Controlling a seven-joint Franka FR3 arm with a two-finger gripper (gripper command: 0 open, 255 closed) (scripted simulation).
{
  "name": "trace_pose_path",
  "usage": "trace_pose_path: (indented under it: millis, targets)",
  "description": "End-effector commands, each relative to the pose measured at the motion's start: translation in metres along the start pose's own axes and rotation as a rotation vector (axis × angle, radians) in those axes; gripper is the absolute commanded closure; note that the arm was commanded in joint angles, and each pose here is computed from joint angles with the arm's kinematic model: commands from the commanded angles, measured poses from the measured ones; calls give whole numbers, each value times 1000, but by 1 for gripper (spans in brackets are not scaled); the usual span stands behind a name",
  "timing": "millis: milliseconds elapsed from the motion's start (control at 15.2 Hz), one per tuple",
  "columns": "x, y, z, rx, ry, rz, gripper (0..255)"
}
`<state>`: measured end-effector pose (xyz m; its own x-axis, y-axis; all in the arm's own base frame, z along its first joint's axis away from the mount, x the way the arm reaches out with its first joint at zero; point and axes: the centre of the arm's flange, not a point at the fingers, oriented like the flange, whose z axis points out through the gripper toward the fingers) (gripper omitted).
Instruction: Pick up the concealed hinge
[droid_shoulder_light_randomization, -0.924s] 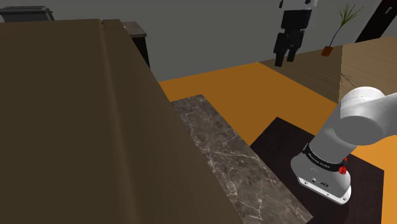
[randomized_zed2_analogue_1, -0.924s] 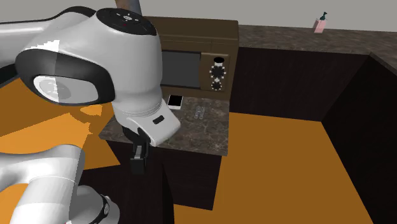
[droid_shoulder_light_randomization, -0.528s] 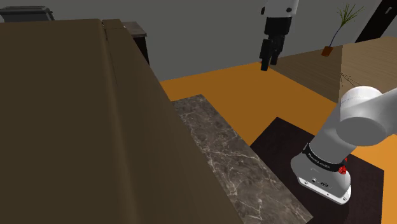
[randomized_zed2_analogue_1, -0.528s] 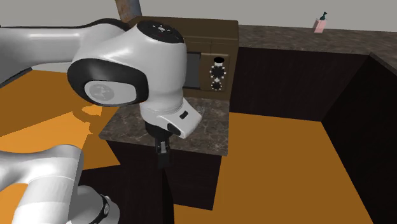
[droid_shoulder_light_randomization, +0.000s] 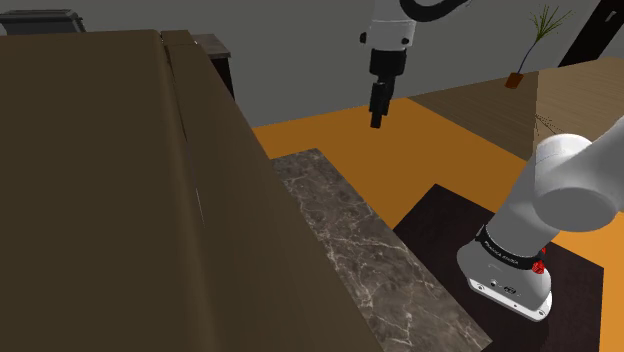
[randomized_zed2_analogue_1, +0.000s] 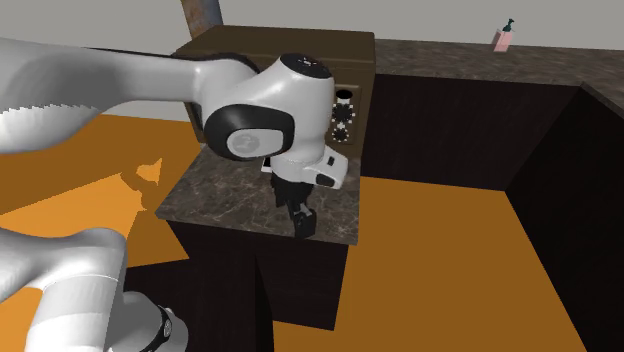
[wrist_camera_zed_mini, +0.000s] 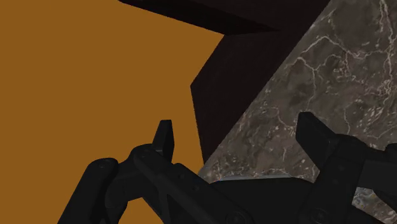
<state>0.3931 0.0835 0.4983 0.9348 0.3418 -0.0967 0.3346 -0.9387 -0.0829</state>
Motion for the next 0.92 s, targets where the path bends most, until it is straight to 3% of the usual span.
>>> trace_pose_path:
  millis: [0, 858]
  targets:
    - [25, -11, 9, -6, 8, -74, 0]
    - [139, -120, 68, -45, 44, -537, 0]
